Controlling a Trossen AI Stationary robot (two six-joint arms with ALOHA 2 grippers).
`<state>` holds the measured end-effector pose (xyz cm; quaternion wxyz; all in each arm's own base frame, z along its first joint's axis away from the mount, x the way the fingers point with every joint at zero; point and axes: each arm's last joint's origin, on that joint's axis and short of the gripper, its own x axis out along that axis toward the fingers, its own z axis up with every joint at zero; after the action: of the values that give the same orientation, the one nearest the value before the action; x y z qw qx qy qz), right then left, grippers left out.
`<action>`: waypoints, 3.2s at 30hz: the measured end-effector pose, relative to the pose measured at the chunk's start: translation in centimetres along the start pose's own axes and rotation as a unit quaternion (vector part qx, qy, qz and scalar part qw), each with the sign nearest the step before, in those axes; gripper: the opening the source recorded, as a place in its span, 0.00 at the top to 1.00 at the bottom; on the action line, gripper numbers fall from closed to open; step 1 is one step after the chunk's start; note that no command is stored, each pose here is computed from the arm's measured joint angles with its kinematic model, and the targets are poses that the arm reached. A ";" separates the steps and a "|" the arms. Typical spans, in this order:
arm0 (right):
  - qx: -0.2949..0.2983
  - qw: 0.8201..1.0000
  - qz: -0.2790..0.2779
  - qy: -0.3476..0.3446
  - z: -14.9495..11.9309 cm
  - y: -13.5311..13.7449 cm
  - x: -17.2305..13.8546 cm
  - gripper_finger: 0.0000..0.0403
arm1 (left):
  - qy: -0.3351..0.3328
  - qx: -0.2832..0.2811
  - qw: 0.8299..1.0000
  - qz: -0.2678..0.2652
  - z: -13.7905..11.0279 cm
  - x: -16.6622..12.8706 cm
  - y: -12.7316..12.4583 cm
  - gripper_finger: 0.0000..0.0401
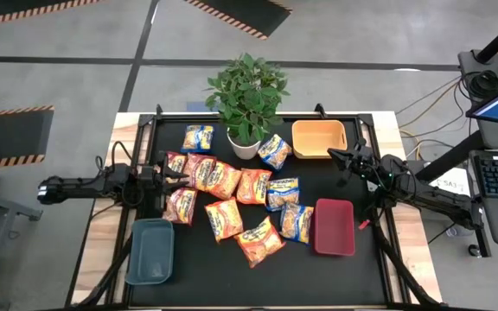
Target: Sort Maruchan noodles
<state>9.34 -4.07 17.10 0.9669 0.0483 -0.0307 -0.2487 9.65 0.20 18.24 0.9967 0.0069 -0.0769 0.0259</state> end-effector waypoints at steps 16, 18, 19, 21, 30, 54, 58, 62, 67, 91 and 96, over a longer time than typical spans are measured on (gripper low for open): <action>0.000 1.000 0.000 0.000 0.0 0.0 0.0 0.97 | 0.000 0.000 1.000 0.000 0.0 0.0 0.0 0.81; 0.000 1.000 0.000 0.000 0.0 0.0 0.0 0.97 | 0.000 0.000 1.000 0.000 0.0 0.0 0.0 0.81; 0.000 1.000 0.000 0.000 0.0 0.0 0.0 0.97 | 0.000 0.000 1.000 0.000 0.0 0.0 0.0 0.81; 0.000 1.000 0.000 0.000 0.0 0.0 0.0 0.97 | 0.000 0.000 1.000 0.000 0.0 0.0 0.0 0.81; 0.000 1.000 0.000 0.000 0.0 0.0 0.0 0.97 | 0.000 0.000 1.000 0.000 0.0 0.0 0.0 0.81; 0.000 1.000 0.000 0.000 0.0 0.0 0.0 0.97 | 0.000 0.000 1.000 0.000 0.0 0.0 0.0 0.81; 0.000 1.000 0.000 0.000 0.0 0.0 0.0 0.97 | 0.000 0.000 1.000 0.000 0.0 0.0 0.0 0.81; 0.000 1.000 0.000 0.000 0.0 0.0 0.0 0.97 | 0.000 0.000 1.000 0.000 0.0 0.0 0.0 0.81; 0.085 0.996 0.000 0.000 0.0 0.0 0.0 0.97 | 0.000 0.000 1.000 0.000 0.0 0.0 0.0 0.81; 0.155 0.970 0.182 -0.050 1.6 2.5 -0.6 0.97 | -0.247 -0.010 0.969 0.004 4.6 -1.2 0.1 0.81; 0.166 0.960 0.210 -0.078 2.2 3.0 -0.8 0.97 | -0.250 -0.011 0.968 0.004 4.7 -1.2 0.1 0.81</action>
<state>9.88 -1.19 19.60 0.9704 0.1806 -0.1566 -0.0347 7.76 0.19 22.69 0.9459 0.0023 -0.3235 0.0267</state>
